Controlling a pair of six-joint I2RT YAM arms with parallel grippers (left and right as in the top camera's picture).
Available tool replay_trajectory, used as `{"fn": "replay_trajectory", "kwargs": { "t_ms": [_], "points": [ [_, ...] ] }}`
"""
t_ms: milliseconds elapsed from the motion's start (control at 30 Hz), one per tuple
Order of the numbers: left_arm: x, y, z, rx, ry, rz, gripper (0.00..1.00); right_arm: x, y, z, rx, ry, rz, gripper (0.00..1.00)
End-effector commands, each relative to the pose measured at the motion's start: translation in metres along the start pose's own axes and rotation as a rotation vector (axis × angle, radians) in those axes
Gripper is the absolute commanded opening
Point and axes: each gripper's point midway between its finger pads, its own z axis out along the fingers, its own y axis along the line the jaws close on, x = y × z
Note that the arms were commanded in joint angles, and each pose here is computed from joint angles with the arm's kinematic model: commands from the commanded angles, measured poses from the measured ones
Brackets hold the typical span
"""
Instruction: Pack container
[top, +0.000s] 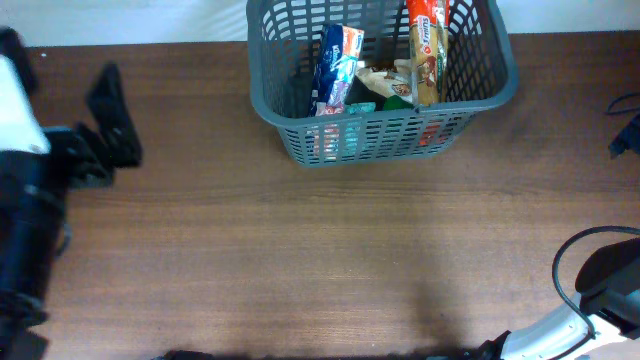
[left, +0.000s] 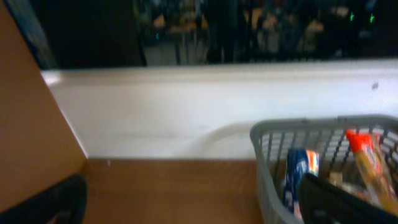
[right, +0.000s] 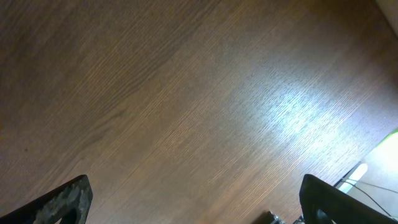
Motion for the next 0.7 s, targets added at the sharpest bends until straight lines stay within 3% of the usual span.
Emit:
{"fn": "replay_trajectory", "kwargs": {
  "t_ms": [0,433,667],
  "points": [
    [0.034,-0.004,-0.009,0.036,0.014,-0.008,0.99,0.000,-0.003,0.001,0.013,0.001,0.015,0.99],
    [0.177,-0.015,-0.011,0.112,-0.009,-0.032,0.99,0.000,-0.003,0.001,0.013,0.001,0.015,0.99],
    [0.254,-0.013,0.010,0.082,0.065,-0.180,0.99,0.000,-0.003,0.001,0.013,0.001,0.015,0.99]
  ]
}}
